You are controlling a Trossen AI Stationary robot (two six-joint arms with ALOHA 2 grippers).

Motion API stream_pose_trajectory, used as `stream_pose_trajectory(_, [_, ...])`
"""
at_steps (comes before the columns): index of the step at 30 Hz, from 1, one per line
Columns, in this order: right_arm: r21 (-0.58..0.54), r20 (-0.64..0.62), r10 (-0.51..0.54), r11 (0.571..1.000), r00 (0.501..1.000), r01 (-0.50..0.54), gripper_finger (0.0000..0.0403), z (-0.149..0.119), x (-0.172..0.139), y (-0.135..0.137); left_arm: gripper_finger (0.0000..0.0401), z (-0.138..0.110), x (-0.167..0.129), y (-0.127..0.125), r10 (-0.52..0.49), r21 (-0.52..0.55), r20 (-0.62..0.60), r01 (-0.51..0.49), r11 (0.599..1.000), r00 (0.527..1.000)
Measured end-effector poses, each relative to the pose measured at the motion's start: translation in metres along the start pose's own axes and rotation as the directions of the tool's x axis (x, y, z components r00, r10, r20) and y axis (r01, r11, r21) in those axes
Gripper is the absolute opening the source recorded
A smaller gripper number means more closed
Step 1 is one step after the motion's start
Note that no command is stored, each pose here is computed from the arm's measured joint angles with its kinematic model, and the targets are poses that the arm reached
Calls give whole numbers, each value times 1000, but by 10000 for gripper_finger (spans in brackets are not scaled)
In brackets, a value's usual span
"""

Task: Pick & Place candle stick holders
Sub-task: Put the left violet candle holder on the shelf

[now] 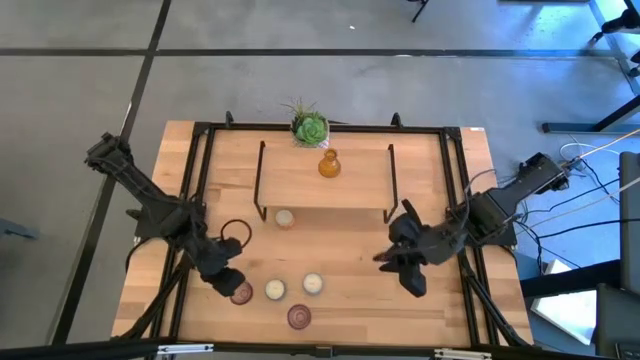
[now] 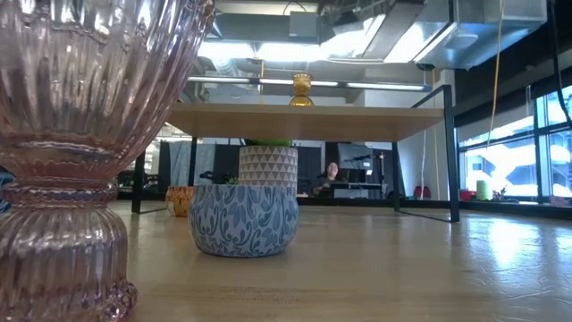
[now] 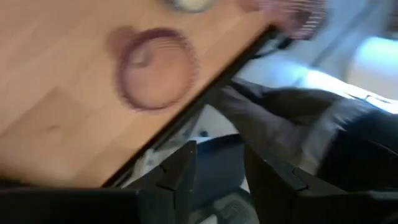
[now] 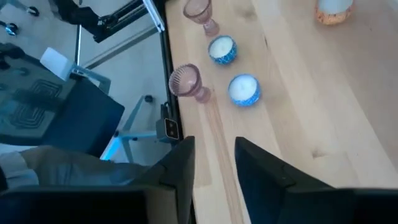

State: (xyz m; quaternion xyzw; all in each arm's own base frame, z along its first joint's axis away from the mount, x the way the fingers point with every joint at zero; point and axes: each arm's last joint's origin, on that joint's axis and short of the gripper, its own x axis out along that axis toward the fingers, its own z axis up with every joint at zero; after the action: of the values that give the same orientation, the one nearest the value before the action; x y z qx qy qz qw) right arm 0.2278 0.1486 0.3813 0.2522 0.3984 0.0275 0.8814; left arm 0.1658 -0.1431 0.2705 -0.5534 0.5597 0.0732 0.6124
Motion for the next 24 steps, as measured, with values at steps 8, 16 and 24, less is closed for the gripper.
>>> stream_pose_trajectory(8, [13,92,12,1000,996,-13,139,1,-1,7,135,-1,28,12,207,-108,98,-197,974,973])
stream_pose_trajectory(16, [18,116,19,1000,993,-21,140,3,-1,9,135,3,55,10,254,-107,106,-243,964,961])
stream_pose_trajectory(24, [14,130,7,1000,992,-9,140,3,-1,8,135,6,63,13,303,-136,135,-285,949,943])
